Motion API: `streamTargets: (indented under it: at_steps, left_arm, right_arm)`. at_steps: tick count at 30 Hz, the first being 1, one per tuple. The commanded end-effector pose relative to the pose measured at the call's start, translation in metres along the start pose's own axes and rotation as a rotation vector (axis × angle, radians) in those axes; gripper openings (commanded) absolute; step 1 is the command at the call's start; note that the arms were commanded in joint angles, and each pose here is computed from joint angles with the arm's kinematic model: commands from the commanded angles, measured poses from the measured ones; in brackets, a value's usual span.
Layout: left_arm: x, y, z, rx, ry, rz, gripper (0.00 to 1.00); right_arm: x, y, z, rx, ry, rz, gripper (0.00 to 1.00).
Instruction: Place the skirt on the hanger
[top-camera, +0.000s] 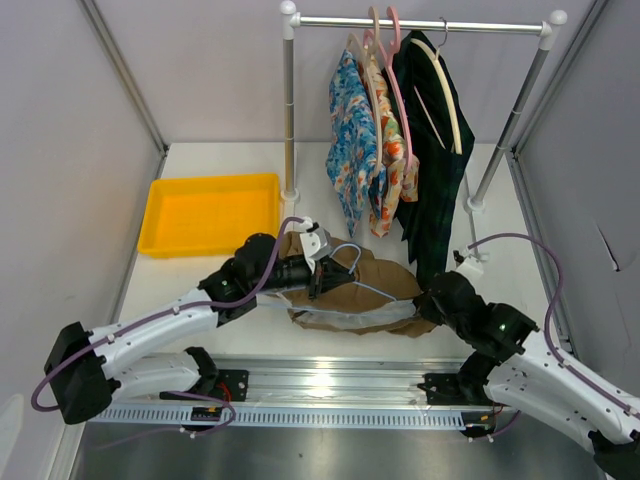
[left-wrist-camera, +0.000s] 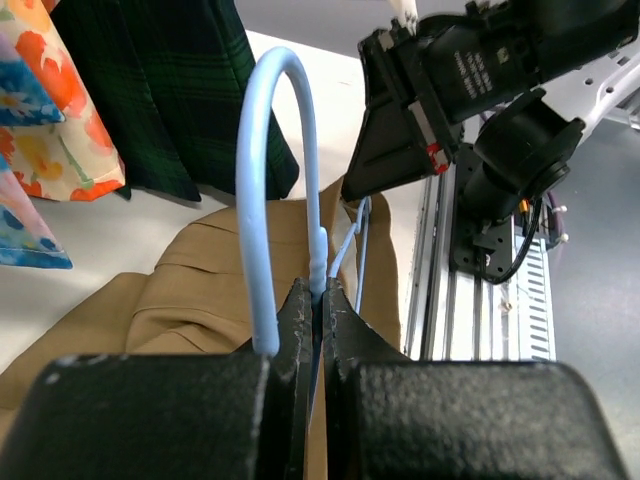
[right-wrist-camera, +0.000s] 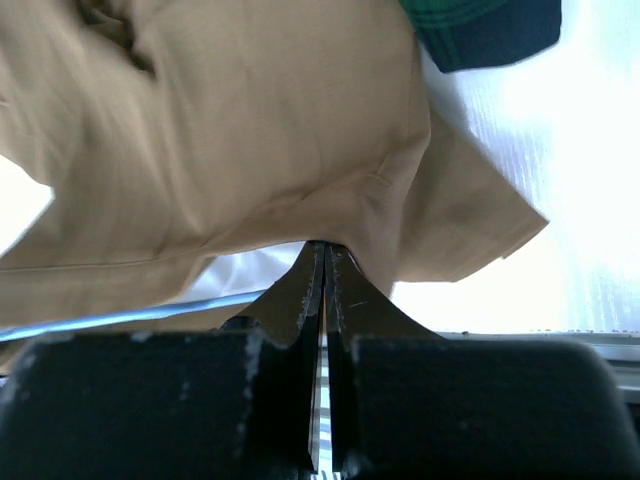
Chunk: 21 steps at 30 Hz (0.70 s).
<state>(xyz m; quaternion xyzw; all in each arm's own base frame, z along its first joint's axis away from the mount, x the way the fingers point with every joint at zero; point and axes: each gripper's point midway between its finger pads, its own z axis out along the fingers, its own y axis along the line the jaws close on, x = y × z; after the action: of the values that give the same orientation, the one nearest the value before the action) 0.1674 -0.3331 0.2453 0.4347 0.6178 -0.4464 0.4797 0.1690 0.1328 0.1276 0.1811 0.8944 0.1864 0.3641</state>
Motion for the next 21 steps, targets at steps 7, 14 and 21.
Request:
streamTargets:
  at_steps: [7, 14, 21]
  left_arm:
    - [-0.043, 0.008, -0.010, -0.170, -0.257, 0.055, 0.00]
    - [-0.049, 0.015, -0.022, -0.270, -0.306, 0.079, 0.00]
    - [-0.058, -0.001, -0.026, -0.196, -0.356, 0.080, 0.00]
  right_arm:
    - [-0.038, 0.029, -0.035, -0.084, -0.066, -0.004, 0.00]
    - [-0.042, 0.025, -0.040, -0.063, -0.075, -0.010, 0.00]
    - [-0.050, 0.023, -0.040, -0.021, -0.090, -0.033, 0.00]
